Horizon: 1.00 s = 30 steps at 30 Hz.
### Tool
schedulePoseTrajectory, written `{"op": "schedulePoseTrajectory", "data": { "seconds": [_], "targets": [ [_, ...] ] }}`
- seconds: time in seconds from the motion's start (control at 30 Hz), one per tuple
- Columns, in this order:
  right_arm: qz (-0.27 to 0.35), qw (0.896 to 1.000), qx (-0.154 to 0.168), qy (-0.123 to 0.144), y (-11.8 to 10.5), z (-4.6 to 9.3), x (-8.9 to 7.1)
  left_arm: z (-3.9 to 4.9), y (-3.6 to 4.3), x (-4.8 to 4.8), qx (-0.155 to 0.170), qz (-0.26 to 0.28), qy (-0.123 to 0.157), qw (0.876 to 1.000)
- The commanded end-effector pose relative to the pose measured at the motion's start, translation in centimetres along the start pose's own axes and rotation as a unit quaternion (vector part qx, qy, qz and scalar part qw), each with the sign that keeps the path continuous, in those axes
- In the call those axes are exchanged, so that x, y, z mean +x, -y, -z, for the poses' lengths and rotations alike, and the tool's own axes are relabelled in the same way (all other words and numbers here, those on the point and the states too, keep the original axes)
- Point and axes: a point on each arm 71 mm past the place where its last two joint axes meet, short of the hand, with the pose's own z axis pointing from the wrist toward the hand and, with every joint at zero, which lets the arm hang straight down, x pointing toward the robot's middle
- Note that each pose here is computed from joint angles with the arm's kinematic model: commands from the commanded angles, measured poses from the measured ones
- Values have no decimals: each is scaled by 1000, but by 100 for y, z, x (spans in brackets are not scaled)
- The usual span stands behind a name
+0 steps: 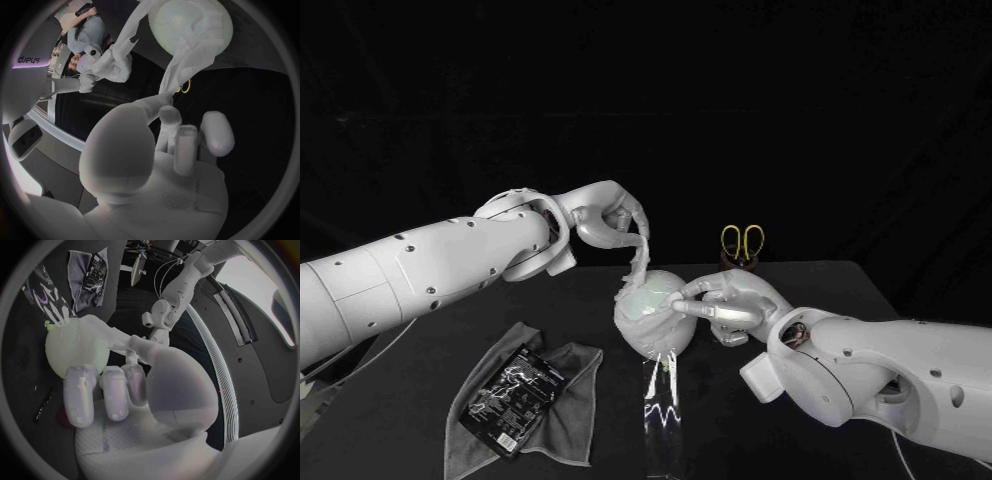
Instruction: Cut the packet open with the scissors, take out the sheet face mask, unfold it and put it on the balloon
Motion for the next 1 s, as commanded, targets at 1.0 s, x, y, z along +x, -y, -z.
{"op": "schedulePoseTrajectory", "data": {
  "seconds": [1.0],
  "targets": [
    [0,994,13,105,242,-52,-508,-566,515,460,58,-7,-69,996]
  ]
}}
